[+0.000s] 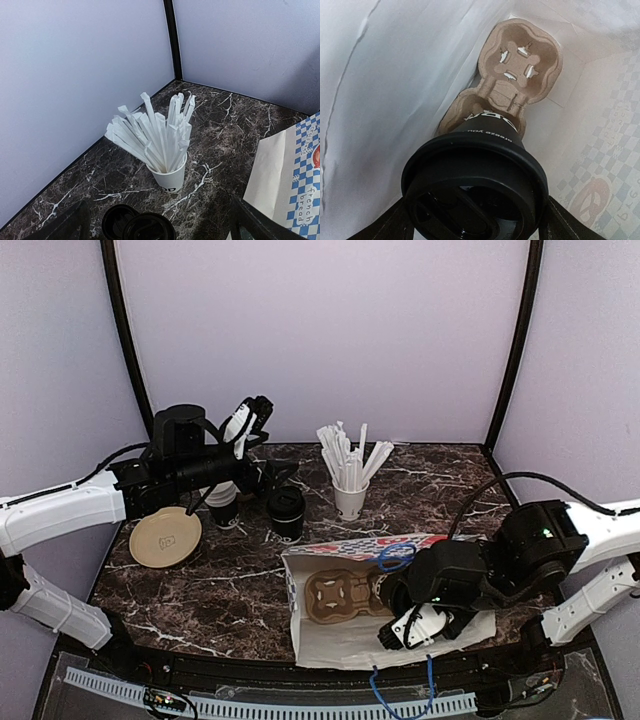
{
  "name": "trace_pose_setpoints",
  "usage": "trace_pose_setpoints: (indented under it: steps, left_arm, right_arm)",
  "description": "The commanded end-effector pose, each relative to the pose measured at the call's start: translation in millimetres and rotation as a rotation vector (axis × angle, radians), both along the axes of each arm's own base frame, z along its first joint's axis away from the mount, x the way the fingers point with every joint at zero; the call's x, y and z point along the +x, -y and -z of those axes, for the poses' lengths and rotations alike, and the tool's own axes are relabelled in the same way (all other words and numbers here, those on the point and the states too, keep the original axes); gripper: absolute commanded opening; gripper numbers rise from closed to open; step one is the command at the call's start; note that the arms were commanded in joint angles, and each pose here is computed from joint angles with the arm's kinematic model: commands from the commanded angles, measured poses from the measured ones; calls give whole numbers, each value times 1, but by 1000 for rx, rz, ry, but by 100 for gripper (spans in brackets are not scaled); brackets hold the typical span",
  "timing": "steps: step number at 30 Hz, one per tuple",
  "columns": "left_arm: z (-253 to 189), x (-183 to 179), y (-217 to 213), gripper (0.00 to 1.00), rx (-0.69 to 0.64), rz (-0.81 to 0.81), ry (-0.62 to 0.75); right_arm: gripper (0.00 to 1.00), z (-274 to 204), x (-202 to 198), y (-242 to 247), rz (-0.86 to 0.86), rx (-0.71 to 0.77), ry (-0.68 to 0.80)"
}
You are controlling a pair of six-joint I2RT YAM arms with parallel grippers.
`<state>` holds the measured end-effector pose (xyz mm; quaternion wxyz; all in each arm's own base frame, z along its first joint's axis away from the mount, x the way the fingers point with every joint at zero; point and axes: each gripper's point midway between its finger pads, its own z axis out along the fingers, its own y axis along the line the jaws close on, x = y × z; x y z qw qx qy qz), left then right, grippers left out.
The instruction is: Pack the takeout coffee
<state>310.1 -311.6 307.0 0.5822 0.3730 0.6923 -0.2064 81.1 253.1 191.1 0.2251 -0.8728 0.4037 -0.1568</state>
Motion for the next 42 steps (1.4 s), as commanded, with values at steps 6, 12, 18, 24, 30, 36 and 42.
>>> trace_pose_setpoints:
  steps: [6, 12, 18, 24, 30, 36, 42]
  left_arm:
    - [-4, -6, -3, 99, -21, 16, -10]
    - [-5, -7, -3, 99, -23, 18, -8]
    - [-3, -7, -3, 99, -18, 19, -9]
    - [-2, -7, -3, 99, -15, 17, -7]
    - [0, -6, -2, 99, -9, 19, -9]
    - [2, -5, -1, 99, -4, 19, -11]
    - [5, -5, -1, 99, 1, 20, -15]
  right_arm:
    - [62, -1, -14, 2, -83, -24, -27]
    - [63, 2, -17, 4, -57, -49, -54]
    - [64, 3, 4, -6, -4, 12, 55]
    - [64, 9, 11, -16, -6, 52, 75]
    - [64, 20, 21, -12, 19, 29, 79]
    - [64, 27, 26, -8, 43, -2, 61]
    - [63, 31, 26, -10, 39, 2, 45]
